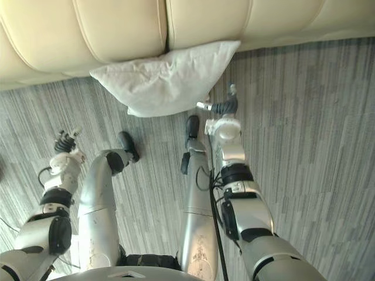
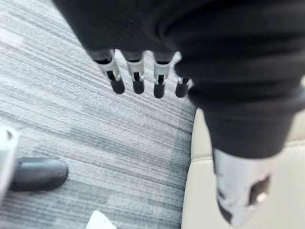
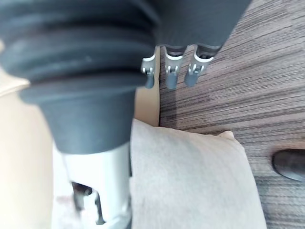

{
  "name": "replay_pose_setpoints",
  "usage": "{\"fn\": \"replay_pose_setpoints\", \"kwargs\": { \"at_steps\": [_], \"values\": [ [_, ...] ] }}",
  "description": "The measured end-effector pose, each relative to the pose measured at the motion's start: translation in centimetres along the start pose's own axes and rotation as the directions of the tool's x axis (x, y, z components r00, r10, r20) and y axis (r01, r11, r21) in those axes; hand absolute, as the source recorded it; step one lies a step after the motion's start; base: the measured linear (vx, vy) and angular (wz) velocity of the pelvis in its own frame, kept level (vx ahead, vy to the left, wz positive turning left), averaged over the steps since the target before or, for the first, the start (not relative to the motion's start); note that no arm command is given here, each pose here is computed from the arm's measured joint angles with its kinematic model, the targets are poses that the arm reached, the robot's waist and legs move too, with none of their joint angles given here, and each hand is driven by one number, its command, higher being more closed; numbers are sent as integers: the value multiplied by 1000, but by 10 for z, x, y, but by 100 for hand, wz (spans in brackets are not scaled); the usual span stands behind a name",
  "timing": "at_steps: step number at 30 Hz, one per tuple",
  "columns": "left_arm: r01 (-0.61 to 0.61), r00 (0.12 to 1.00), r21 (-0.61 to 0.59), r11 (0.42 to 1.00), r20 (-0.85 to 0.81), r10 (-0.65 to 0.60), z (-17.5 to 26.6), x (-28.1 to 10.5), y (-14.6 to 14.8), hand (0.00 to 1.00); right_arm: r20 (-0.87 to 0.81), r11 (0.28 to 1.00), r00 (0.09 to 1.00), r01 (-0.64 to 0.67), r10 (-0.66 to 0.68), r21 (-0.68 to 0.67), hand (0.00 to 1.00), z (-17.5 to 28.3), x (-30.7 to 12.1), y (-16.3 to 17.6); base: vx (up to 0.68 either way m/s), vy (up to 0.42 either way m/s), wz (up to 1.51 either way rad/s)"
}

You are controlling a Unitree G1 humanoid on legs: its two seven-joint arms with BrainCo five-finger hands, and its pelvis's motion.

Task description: Pick up cushions and gather them together orderly.

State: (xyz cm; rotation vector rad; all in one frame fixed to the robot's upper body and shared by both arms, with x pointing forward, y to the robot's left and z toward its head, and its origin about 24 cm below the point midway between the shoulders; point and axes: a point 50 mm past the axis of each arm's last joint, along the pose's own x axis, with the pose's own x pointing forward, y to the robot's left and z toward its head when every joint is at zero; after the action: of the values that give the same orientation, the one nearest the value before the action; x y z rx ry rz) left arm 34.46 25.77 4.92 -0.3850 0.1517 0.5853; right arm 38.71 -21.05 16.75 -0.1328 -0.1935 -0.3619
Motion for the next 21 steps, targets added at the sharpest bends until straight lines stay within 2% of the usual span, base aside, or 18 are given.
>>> {"fn": "replay_pose_setpoints", "kwargs": {
  "at_steps": [4,8,13,21],
  "values": [
    [23,994,-32,999,108,-19,34,4,-5,0,59,999,998,22,-24,26,0,23,10,-4,-82,-32,20],
    [54,976,1,999,210,-53,62,3,-13,0,113,998,992,46,-51,53,0,44,16,-10,-100,-23,15],
    [167,915,57,984,362,-177,95,-15,-47,0,272,996,960,42,-61,74,0,84,11,-5,-80,6,10],
    [208,824,87,974,521,-223,119,-46,-83,0,431,994,899,39,-81,106,0,119,-9,12,-72,15,3]
  ]
}}
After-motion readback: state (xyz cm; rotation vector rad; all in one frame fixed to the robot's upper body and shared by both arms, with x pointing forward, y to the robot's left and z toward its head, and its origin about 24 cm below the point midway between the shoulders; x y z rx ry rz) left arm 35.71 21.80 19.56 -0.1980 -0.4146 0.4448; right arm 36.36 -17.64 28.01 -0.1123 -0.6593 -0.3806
